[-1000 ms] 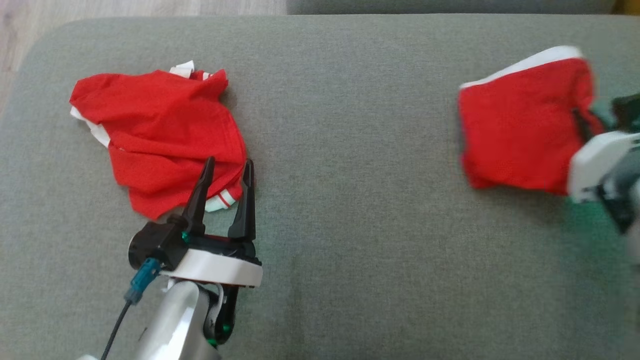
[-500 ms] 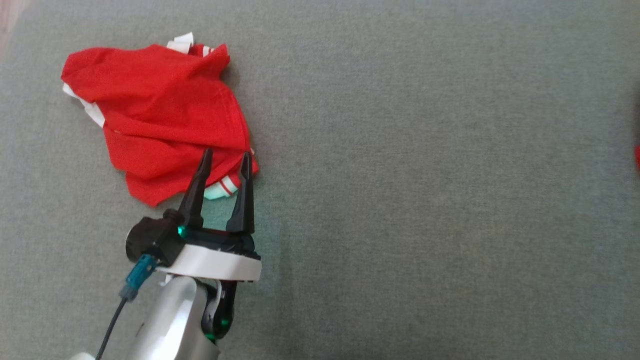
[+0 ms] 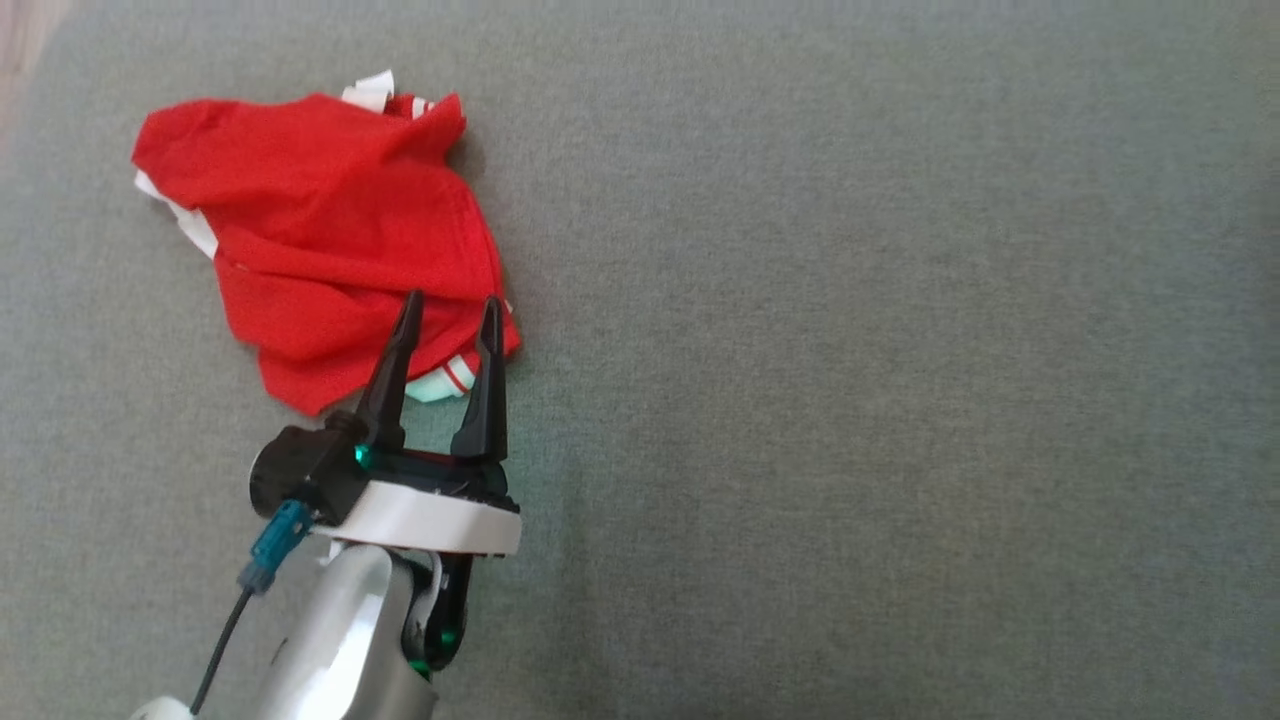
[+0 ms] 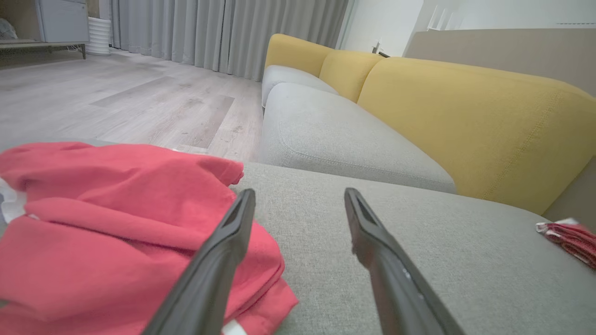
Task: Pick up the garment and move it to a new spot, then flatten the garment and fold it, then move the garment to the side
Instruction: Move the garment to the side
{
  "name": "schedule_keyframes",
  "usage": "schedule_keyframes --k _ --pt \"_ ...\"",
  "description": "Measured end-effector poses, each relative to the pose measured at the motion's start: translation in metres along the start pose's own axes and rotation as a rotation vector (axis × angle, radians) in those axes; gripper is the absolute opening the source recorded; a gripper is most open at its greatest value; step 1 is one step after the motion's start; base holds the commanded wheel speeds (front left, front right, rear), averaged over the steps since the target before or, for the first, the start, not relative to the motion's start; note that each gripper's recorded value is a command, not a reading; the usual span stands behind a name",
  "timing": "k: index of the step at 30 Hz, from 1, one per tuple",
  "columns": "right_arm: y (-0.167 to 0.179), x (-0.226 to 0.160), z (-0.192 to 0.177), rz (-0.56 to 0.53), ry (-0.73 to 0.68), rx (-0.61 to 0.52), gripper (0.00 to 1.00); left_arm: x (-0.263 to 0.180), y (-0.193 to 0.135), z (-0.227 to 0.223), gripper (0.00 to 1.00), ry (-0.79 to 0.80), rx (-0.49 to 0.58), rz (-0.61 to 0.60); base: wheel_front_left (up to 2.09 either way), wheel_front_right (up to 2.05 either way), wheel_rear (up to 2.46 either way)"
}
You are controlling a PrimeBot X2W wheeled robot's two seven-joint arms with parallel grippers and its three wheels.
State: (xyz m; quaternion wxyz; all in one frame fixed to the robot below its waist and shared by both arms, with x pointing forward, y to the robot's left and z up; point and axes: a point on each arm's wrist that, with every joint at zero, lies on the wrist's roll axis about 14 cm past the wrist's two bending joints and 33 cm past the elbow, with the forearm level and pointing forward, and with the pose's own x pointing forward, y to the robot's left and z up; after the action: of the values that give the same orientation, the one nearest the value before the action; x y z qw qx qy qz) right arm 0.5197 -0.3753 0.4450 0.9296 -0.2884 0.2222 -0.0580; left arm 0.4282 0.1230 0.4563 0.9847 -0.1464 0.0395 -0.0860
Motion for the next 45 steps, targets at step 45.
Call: schedule_keyframes --k 45 --pt "0.159 -0.210 0.066 0.256 -0.487 0.699 1.00 -0.077 -0.007 0.025 1.00 -0.085 -0.003 0.037 0.00 0.00 0.00"
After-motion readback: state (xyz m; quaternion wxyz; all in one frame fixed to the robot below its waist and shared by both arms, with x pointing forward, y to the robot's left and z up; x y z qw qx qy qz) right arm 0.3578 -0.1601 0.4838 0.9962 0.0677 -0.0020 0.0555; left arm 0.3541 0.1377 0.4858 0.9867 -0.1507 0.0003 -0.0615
